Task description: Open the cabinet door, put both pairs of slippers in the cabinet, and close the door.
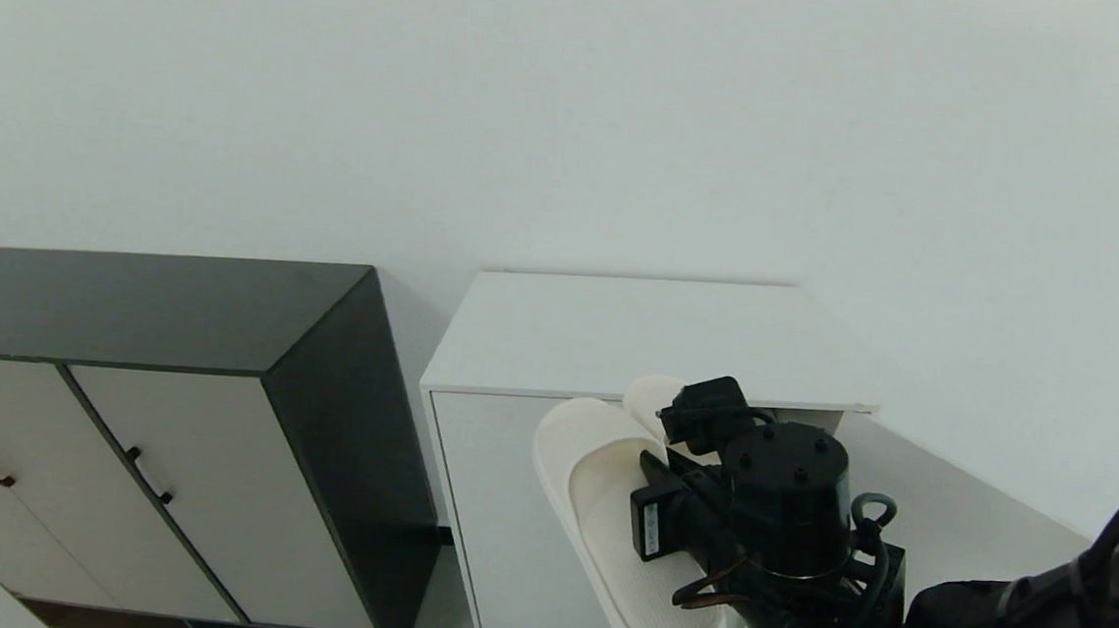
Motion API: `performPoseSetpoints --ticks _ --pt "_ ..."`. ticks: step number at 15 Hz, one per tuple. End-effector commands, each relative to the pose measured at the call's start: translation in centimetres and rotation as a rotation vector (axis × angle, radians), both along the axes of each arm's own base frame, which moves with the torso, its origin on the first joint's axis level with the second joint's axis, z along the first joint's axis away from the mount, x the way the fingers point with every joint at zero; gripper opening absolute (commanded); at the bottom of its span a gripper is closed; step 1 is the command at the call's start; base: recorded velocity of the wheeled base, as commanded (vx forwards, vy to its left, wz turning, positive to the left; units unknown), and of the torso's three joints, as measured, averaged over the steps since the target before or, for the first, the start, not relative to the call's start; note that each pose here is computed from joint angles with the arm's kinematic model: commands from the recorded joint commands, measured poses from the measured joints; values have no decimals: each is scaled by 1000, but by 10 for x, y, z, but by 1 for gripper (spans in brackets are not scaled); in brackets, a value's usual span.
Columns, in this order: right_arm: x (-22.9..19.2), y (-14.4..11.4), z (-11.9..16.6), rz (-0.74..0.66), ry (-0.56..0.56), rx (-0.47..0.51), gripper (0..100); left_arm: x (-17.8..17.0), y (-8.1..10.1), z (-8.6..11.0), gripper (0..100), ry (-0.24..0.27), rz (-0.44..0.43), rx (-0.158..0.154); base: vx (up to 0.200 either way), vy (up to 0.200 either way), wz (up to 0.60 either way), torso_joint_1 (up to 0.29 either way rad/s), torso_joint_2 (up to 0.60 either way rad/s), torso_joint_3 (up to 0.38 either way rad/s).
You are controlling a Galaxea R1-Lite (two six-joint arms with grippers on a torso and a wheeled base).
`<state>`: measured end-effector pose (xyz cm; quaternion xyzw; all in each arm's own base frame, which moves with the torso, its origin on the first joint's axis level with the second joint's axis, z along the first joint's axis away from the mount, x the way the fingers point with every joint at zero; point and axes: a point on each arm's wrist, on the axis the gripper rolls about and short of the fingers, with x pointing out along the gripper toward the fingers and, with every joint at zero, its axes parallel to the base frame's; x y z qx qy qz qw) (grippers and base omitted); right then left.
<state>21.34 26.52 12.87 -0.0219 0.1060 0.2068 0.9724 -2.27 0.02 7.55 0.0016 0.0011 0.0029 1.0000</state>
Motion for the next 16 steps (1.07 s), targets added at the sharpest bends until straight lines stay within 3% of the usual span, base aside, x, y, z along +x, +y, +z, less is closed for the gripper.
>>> performPoseSetpoints --ticks 1,8,16 --pt "0 1 -1 4 1 -1 0 0 0 0 0 1 -1 0 0 -200 0 2 -2 2" --pt "-1 0 0 5 -13 16 0 0 0 0 0 -1 0 0 0 -200 0 2 2 2" --pt "1 -1 -11 9 -34 -15 0 0 0 0 0 -1 0 0 0 0 0 0 0 0"
